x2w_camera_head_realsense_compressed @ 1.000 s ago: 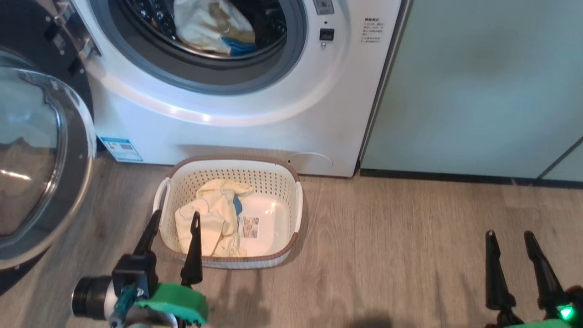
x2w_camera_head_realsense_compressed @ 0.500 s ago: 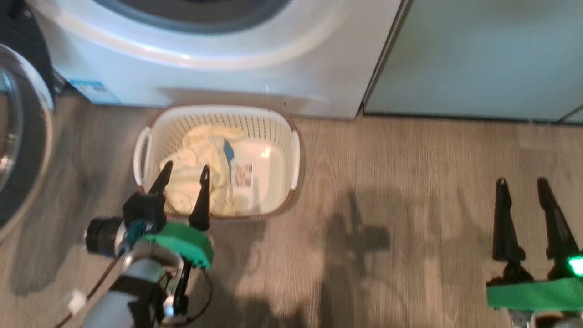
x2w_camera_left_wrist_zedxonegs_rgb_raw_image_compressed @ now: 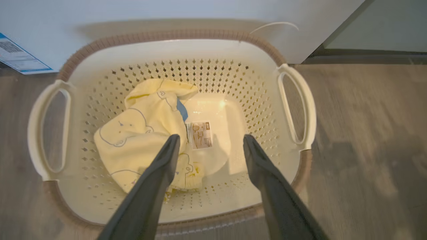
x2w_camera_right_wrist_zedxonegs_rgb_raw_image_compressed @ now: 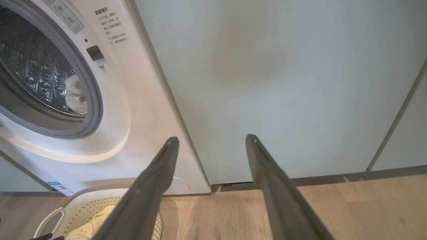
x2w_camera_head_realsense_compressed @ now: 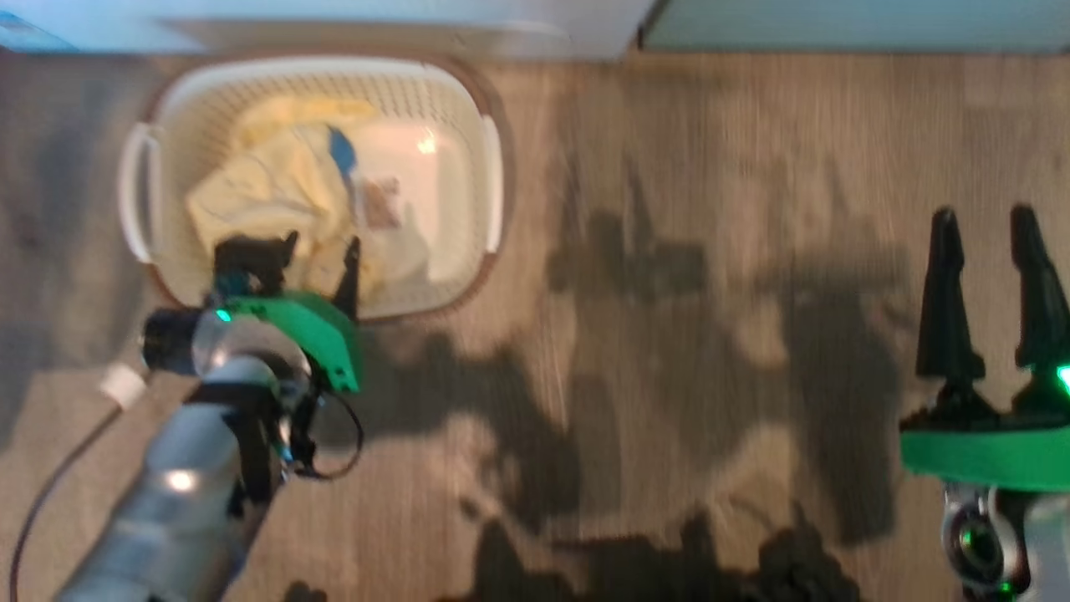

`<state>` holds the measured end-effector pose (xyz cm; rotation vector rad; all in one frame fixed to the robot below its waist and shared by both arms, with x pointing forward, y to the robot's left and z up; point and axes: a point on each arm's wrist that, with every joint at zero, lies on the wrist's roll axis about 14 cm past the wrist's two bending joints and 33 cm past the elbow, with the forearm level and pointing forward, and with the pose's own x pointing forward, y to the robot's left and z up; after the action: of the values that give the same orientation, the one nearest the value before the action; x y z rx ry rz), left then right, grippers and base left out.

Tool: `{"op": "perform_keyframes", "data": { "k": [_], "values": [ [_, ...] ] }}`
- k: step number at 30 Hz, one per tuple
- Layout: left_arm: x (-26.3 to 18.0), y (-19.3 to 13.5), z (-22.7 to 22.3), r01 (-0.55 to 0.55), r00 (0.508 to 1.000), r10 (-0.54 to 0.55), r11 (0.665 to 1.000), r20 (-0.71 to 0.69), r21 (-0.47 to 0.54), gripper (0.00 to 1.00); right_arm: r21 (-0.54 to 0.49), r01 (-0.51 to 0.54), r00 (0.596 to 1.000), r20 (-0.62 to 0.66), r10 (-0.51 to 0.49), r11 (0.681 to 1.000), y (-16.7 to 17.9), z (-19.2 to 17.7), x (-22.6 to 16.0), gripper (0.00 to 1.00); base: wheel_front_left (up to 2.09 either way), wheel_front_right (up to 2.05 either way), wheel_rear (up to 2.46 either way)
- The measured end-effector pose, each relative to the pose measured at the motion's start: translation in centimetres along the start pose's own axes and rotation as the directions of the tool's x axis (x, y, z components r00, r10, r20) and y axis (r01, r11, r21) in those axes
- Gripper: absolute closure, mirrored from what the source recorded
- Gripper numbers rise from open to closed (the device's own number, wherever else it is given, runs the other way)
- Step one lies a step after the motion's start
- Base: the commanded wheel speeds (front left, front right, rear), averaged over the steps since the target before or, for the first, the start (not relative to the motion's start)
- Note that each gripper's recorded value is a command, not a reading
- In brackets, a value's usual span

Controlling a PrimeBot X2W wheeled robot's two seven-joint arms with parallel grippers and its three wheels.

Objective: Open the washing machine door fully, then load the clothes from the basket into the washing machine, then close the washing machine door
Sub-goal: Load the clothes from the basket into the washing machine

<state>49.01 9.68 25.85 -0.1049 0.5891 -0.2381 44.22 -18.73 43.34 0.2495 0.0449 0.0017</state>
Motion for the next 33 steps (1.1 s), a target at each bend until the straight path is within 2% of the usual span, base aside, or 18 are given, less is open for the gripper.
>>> {"op": "perform_keyframes", "data": {
  "k": [7, 14, 18, 27, 33],
  "values": [
    [4.8, 0.8, -6.7, 0.029, 0.976, -0.030, 1.000, -0.216, -0.006, 0.00, 0.019, 0.041, 0.998, -0.051, -0.040, 0.999, -1.8, -2.9, 1.7, 0.00, 0.00, 0.00, 0.00],
    [9.9, 2.3, -10.5, 0.063, 0.949, -0.021, 0.990, -0.316, 0.124, 0.00, 0.048, 0.083, 0.991, -0.108, -0.078, 0.995, -3.3, -5.3, 2.0, 0.00, 0.00, 0.00, 0.00],
    [11.9, 3.4, -12.0, 0.049, 0.936, 0.020, 0.982, -0.352, 0.184, 0.00, 0.053, 0.106, 0.986, -0.136, -0.098, 0.993, -4.1, -6.4, 2.0, 0.00, 0.00, 0.00, 0.00],
    [14.3, 5.3, -16.4, 0.078, 0.860, 0.110, 0.936, -0.497, 0.342, 0.00, 0.052, 0.132, 0.978, -0.168, -0.122, 0.990, -5.0, -7.4, 1.8, 0.00, 0.00, 0.00, 0.00],
    [14.2, 6.3, -17.9, 0.085, 0.799, 0.162, 0.923, -0.579, 0.376, 0.00, 0.051, 0.136, 0.975, -0.184, -0.125, 0.989, -5.1, -8.1, 1.8, 0.00, 0.00, 0.00, 0.00]
  ]
}}
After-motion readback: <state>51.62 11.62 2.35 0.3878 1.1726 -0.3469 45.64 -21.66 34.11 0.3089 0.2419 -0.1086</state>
